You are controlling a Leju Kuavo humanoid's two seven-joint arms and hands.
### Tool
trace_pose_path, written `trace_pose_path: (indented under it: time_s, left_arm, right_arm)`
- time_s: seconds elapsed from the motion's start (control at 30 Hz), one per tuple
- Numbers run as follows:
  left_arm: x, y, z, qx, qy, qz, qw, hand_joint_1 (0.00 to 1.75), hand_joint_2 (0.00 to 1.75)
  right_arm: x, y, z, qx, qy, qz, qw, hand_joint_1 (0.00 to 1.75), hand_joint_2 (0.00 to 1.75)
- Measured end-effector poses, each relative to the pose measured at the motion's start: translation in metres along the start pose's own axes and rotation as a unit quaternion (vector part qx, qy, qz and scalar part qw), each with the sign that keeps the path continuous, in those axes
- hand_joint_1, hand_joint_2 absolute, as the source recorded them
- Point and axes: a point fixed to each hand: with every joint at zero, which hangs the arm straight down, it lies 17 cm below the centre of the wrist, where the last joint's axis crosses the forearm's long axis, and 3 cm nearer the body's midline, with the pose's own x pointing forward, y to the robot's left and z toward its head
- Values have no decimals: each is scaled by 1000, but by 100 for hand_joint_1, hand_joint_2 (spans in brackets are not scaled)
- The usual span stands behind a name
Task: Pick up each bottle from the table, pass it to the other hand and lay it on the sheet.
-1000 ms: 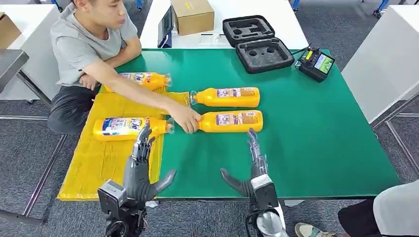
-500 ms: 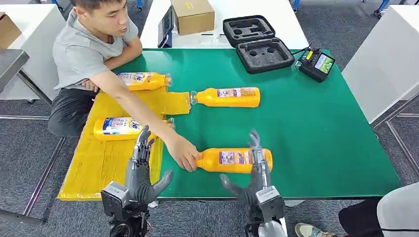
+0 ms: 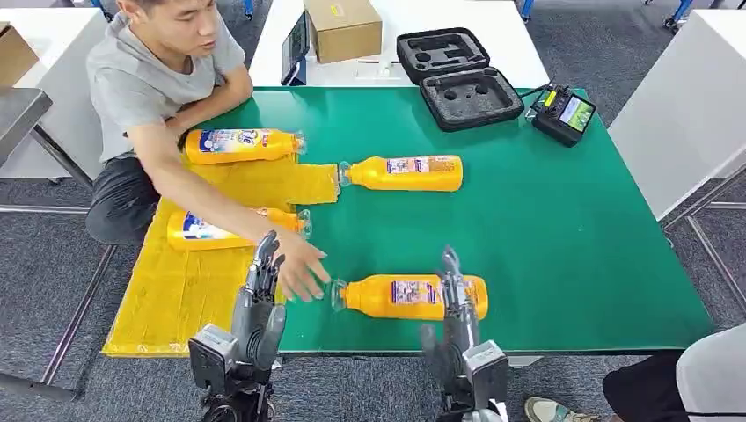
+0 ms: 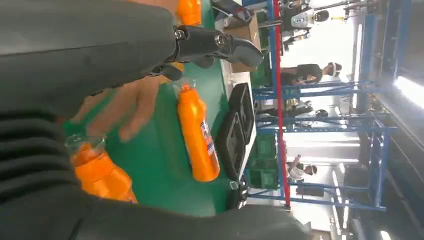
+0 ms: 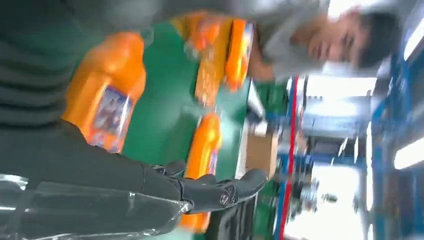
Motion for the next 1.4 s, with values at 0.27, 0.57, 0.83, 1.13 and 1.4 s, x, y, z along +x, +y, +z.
trace_pose_path:
  time_s: [0.27,0.57,0.83,1.13,1.4]
  left_arm:
    - [-5,15,6,30,4,-22,999,0,175]
    - [-23,-4,11,-1,30,-17,999,0,175]
    - [-19,-7,2,-12,5,-51,999,0,175]
    - [-19,-8,3,-21,1,-66,998,0,175]
    - [-19,-3,2,-15,0,-73,997,0,175]
  right_arm:
    - [-8,-14,8,-53,30,-28,998,0,175]
    - [8,14,7,19,-22,59,998,0,175]
    - [16,-5,0,9,-72,227,971,0,175]
    - [27,-16,2,25,-124,408,904,0,175]
    - [18,-30,-3,21,-102,452,886,0,175]
